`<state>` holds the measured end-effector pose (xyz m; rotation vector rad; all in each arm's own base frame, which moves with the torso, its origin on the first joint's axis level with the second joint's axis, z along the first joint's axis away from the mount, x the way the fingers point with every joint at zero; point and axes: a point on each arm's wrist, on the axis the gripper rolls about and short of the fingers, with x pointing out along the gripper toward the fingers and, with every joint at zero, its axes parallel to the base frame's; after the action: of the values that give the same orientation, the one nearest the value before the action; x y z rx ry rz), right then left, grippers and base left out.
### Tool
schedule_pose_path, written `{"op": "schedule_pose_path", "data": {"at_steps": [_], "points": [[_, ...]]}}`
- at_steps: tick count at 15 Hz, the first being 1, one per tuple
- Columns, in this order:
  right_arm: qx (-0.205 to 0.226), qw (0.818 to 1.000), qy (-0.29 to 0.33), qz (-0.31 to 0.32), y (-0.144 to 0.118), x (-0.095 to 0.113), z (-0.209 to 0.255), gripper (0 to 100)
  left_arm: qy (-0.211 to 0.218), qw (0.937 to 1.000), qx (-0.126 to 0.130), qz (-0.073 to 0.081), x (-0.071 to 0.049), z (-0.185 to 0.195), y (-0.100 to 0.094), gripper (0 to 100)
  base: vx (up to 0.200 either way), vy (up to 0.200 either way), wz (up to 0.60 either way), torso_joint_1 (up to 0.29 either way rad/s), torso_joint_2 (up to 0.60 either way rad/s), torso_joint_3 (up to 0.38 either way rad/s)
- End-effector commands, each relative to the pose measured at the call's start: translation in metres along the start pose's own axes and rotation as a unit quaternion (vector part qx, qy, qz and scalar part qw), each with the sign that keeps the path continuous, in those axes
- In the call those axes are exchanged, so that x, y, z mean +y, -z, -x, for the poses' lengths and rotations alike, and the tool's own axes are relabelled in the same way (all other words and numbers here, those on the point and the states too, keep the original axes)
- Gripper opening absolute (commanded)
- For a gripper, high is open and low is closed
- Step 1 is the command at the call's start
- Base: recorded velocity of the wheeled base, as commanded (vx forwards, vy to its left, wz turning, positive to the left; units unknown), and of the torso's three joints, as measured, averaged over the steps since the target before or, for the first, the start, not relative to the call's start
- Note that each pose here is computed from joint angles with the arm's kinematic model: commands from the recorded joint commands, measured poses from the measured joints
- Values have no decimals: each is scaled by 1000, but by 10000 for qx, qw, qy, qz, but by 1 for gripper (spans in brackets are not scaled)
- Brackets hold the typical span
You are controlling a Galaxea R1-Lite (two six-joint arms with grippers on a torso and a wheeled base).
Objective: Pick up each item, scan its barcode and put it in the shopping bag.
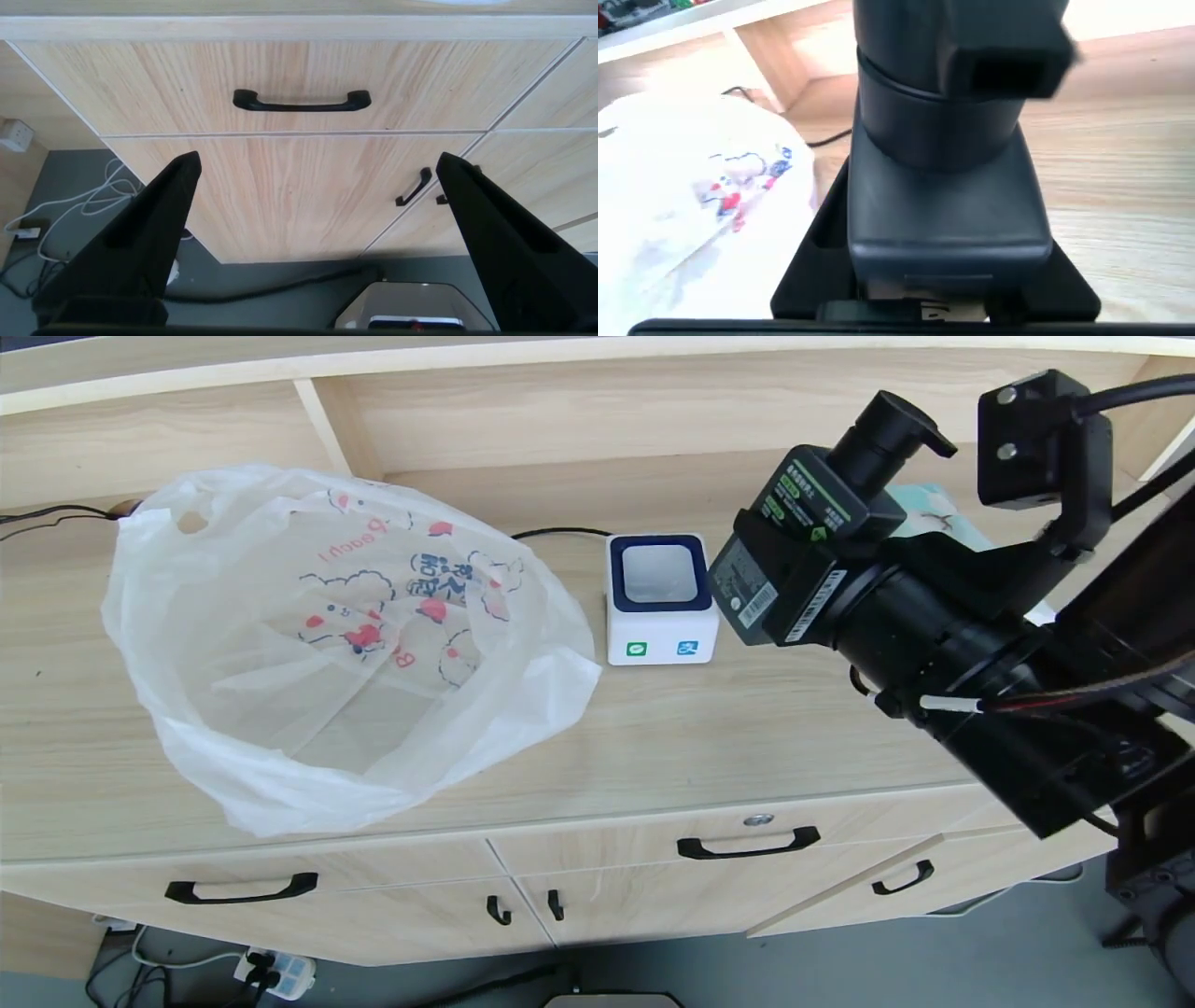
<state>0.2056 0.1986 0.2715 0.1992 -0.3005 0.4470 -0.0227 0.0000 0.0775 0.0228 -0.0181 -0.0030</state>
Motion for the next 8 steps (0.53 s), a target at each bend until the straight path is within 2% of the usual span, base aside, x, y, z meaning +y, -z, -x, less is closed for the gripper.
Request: {"op": "schedule_pose_path", "data": {"at_steps": [1,3,5,8], "points": [[-28,9986,-428,-309,-14,18,27,0,0,10000,6,-1,0,0,0,100,0,0,0,0,0,0],[132,9960,-603,-644,-8,20,35,0,7,10000,-9,-1,0,0,0,100,0,0,0,0,0,0],[385,9883,-1061,-1022,-1,16,50,0,-1,10000,-9,-17,0,0,0,100,0,0,0,0,0,0],[993,9625,-2085,-1426,14,7,81,0,7,10000,-17,-32,0,0,0,100,0,0,0,0,0,0]]}}
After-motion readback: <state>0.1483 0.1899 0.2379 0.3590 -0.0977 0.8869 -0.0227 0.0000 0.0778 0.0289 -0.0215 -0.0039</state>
